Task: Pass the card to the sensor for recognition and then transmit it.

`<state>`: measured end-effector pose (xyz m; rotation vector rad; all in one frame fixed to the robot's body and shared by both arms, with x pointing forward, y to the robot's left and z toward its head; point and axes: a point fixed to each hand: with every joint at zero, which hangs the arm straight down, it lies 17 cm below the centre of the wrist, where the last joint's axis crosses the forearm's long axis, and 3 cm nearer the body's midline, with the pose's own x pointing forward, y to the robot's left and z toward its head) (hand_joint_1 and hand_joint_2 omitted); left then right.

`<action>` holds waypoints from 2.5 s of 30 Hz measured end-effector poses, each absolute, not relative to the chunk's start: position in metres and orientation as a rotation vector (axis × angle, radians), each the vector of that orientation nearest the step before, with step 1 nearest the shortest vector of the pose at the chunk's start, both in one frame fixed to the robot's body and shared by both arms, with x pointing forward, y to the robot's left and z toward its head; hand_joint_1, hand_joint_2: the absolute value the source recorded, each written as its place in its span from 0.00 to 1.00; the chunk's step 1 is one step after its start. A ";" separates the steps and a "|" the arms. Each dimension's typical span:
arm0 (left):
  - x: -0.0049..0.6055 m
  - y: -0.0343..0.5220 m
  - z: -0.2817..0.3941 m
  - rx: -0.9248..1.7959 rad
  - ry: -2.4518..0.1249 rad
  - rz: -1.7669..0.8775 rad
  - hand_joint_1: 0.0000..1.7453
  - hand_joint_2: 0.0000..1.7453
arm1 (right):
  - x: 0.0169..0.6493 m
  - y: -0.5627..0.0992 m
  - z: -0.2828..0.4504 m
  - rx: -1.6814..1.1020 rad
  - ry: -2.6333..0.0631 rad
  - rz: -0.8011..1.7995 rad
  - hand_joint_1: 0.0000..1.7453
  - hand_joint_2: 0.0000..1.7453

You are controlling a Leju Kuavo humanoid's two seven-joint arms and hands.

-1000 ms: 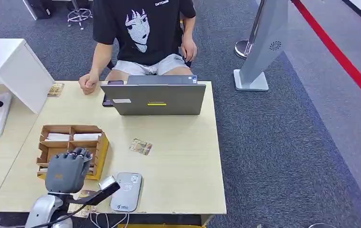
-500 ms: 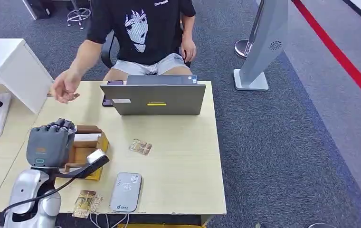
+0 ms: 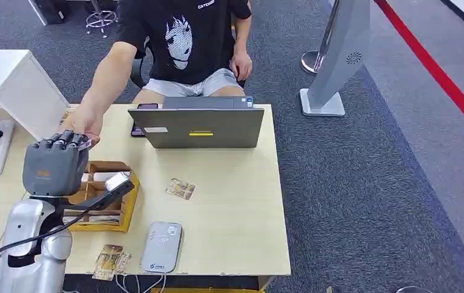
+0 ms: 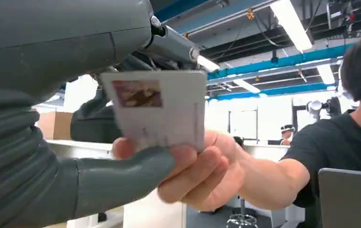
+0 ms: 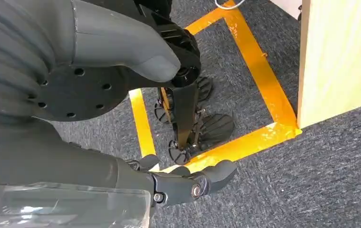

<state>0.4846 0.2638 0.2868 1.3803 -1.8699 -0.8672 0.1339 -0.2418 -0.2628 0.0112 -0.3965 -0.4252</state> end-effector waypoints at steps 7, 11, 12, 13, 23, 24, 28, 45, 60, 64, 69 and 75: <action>0.480 0.263 0.278 1.352 -1.872 -0.869 0.00 1.00 | 0.134 -0.242 -0.263 0.013 -0.397 -0.426 0.00 1.00; 0.470 0.260 0.266 1.309 -1.887 -0.891 0.00 1.00 | 0.134 -0.242 -0.263 0.012 -0.397 -0.432 0.00 1.00; 0.467 0.259 0.262 1.301 -1.887 -0.903 0.00 1.00 | 0.134 -0.242 -0.263 0.012 -0.397 -0.433 0.00 1.00; 0.465 0.260 0.258 1.292 -1.884 -0.912 0.00 1.00 | 0.134 -0.242 -0.263 0.012 -0.397 -0.433 0.00 1.00; 0.412 0.273 0.178 1.204 -1.809 -1.081 0.00 1.00 | 0.130 -0.247 -0.264 0.003 -0.389 -0.482 0.00 1.00; 0.407 0.273 0.173 1.199 -1.803 -1.088 0.00 1.00 | 0.130 -0.247 -0.264 0.003 -0.389 -0.488 0.00 1.00; 0.393 0.274 0.165 1.193 -1.797 -1.099 0.00 1.00 | 0.130 -0.249 -0.264 -0.001 -0.386 -0.507 0.00 1.00; 0.380 0.272 0.175 1.209 -1.821 -1.083 0.00 1.00 | 0.129 -0.253 -0.264 -0.013 -0.389 -0.530 0.00 1.00; 0.385 0.301 0.127 1.142 -1.652 -1.141 0.00 1.00 | 0.129 -0.253 -0.265 -0.016 -0.389 -0.513 0.00 1.00; 0.385 0.317 0.112 1.136 -1.605 -1.152 0.00 1.00 | 0.129 -0.254 -0.265 -0.017 -0.389 -0.517 0.00 1.00; 0.384 0.328 0.099 1.137 -1.548 -1.171 0.00 1.00 | 0.128 -0.254 -0.265 -0.018 -0.388 -0.511 0.00 1.00; 0.390 0.360 0.108 1.378 -1.461 -1.187 0.00 1.00 | 0.127 -0.253 -0.265 -0.018 -0.379 -0.491 0.00 1.00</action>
